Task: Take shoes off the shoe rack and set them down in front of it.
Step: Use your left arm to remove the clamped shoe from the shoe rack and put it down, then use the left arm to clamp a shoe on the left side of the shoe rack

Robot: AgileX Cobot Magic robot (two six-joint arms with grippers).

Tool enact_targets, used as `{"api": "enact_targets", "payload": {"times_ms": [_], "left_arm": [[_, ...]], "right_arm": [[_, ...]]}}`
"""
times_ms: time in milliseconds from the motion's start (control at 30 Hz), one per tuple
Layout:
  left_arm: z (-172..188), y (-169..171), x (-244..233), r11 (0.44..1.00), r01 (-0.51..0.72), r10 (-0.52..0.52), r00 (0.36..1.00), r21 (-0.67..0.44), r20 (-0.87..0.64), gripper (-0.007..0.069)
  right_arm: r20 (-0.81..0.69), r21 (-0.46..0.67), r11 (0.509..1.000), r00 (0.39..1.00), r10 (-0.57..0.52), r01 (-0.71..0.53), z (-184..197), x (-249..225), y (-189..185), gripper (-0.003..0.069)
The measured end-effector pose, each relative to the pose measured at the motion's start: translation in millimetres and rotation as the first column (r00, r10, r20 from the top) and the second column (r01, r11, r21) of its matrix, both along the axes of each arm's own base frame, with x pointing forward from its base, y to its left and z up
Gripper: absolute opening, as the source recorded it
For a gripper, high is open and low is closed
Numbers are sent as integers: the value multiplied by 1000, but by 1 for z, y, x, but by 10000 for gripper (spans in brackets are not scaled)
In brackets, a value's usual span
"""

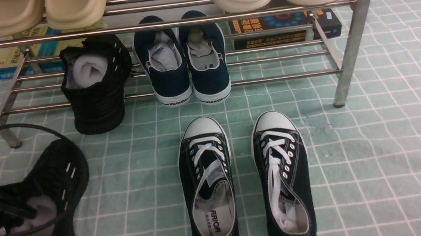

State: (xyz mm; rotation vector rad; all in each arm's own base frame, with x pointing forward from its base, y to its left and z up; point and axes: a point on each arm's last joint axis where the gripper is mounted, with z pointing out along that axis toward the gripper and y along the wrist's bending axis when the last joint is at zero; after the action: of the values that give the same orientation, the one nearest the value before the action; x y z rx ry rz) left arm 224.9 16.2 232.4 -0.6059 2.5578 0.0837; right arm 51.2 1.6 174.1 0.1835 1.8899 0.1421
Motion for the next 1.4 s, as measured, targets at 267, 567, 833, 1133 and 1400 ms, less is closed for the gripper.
{"api": "enact_targets", "payload": {"times_ms": [267, 567, 833, 1133, 1400], "left_arm": [[82, 0, 24, 1000, -6, 7, 994, -5, 110, 434], [101, -14, 94, 988, 68, -51, 991, -138, 124, 16], [87, -19, 152, 977, 107, -87, 990, -185, 115, 265], [51, -24, 185, 963, 167, -137, 979, -211, 151, 475], [21, -26, 198, 957, 159, -137, 985, -241, 105, 360]], "right_arm": [[0, 0, 1000, 1000, 0, 0, 0, 0, 0, 237], [0, 0, 1000, 1000, 0, 0, 0, 0, 0, 237], [0, 0, 1000, 1000, 0, 0, 0, 0, 0, 237], [0, 0, 1000, 1000, 0, 0, 0, 0, 0, 237], [0, 0, 1000, 1000, 0, 0, 0, 0, 0, 237]]}}
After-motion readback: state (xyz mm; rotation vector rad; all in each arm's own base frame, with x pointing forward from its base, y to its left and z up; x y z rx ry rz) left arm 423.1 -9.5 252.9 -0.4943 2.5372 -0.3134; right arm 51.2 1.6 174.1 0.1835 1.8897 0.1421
